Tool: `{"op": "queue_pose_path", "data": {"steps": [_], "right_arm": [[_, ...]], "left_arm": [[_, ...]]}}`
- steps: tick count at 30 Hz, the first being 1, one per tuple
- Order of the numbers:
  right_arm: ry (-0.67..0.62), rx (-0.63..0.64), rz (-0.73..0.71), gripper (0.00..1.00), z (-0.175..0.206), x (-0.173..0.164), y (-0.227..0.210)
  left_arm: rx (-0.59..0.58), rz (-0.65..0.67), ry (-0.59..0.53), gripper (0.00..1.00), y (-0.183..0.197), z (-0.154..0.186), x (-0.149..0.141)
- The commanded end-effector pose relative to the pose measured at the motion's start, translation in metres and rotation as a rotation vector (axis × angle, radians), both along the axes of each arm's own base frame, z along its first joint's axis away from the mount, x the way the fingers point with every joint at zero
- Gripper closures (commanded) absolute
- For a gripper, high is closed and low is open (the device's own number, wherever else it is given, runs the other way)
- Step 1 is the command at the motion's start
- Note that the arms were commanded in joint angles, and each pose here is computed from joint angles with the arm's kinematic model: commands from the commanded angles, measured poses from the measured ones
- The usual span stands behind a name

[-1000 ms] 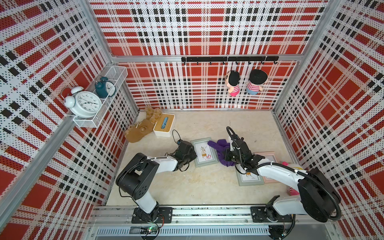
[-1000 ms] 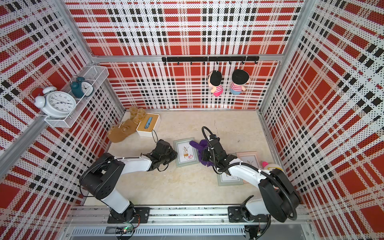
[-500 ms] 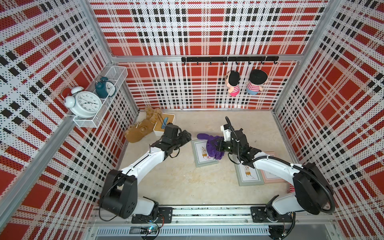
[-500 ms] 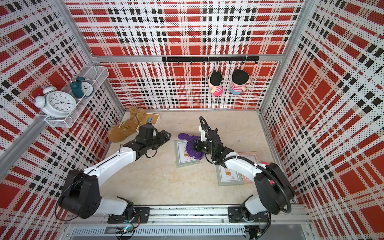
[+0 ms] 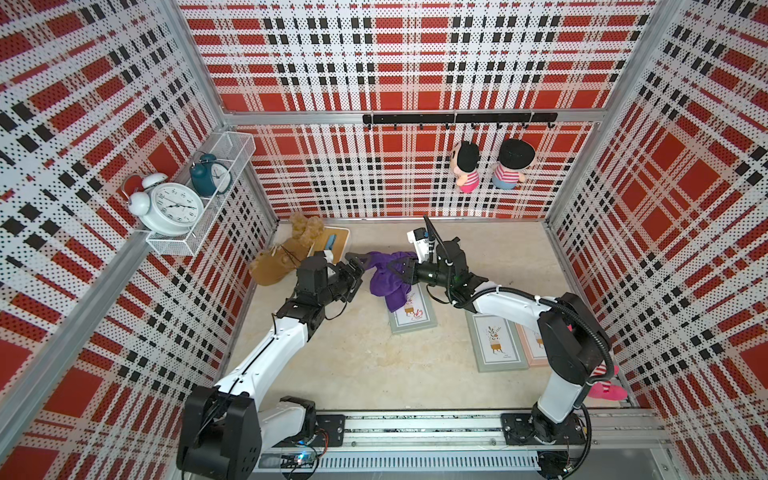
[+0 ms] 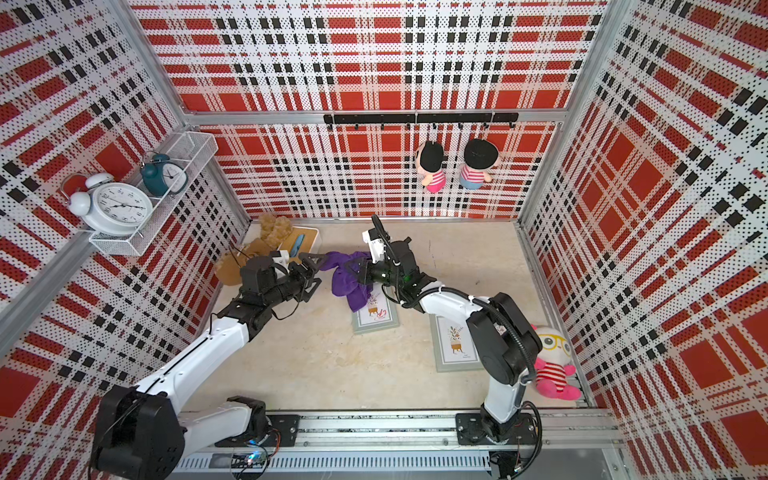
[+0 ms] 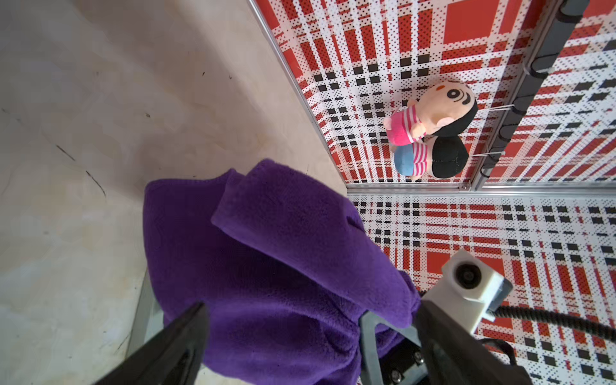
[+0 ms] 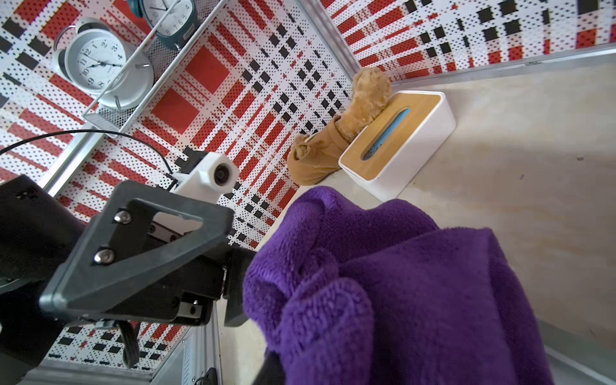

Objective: Wipe the picture frame with a cloth
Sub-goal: Adjust the cleaning item.

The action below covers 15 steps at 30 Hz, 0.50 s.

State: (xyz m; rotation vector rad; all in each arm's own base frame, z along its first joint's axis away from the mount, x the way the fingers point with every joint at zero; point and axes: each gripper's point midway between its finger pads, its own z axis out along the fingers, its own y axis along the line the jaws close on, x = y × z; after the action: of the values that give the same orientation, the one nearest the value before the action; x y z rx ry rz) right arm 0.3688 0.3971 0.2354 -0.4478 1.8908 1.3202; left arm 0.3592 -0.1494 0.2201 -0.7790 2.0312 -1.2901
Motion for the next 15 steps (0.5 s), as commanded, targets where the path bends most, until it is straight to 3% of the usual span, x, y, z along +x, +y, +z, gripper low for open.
{"op": "queue_pose_path", "data": {"steps": [1,11,15], "right_arm": [[-0.083,0.027,0.068,1.00,0.015,-0.002,0.018],[-0.109,0.035,0.339,1.00,0.011,-0.051,0.058],[-0.109,0.018,0.396,1.00,0.004,-0.060,0.060]], "left_arm": [[-0.080,0.013,0.029,0.02,-0.008,0.001,0.001],[-0.134,-0.048,0.030,0.01,-0.033,0.007,0.006],[-0.132,-0.060,0.024,0.18,-0.038,0.007,0.004]]}}
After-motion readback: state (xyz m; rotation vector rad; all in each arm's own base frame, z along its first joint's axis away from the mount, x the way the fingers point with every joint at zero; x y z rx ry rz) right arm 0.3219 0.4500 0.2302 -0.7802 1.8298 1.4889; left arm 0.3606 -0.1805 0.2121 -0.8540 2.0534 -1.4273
